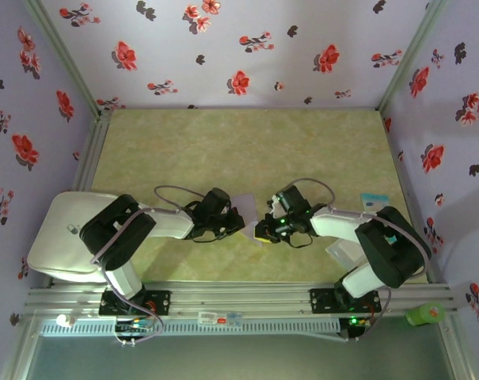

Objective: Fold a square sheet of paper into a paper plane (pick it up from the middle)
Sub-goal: Third fold the triangle at the center of the table.

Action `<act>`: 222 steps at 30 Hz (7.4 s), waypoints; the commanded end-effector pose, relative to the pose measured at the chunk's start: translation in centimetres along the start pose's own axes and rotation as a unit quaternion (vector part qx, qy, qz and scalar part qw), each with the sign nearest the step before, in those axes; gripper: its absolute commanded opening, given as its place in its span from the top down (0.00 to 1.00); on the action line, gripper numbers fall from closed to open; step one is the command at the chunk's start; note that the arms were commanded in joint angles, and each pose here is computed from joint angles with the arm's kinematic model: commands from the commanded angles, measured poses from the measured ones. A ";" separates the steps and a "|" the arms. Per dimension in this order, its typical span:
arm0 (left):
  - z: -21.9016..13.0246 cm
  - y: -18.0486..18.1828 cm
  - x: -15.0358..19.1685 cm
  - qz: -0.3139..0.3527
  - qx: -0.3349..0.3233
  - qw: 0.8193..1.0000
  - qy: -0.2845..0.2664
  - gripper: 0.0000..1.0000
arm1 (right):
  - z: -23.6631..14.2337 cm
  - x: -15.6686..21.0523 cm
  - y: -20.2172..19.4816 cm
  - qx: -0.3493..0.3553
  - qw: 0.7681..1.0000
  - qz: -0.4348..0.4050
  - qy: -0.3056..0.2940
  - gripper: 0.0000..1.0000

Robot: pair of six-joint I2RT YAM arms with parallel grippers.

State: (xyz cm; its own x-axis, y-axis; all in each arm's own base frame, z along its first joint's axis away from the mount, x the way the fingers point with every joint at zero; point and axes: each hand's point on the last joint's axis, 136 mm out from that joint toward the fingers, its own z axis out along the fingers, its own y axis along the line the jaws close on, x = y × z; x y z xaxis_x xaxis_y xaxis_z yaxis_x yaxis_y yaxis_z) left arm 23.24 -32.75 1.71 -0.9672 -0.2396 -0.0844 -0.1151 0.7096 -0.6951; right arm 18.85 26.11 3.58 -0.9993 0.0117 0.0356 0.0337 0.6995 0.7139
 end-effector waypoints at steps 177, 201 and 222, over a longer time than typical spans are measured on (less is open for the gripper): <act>-2.2 -0.7 -8.0 -0.054 0.098 0.992 -0.052 1.00 | -4.3 -6.2 -2.2 0.004 0.992 -0.028 -0.125 0.63; -4.2 -2.1 -5.3 -0.069 0.069 0.986 -0.137 0.96 | -6.3 -3.1 -1.2 0.158 0.892 -0.339 -0.252 0.54; -4.7 -2.5 -4.7 -0.045 0.060 0.990 -0.118 0.96 | -8.3 -3.6 0.2 0.181 0.859 -0.366 -0.310 0.47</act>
State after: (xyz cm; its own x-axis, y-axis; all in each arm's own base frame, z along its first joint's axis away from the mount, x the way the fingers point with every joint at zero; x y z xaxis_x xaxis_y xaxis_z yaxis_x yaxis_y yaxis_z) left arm 26.94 -29.99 6.59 -0.8666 -0.4753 -0.1518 -0.1862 0.5903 -0.7854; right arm 21.86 19.84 8.34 -0.5877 -0.2463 -0.7707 -0.5206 0.8443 0.1271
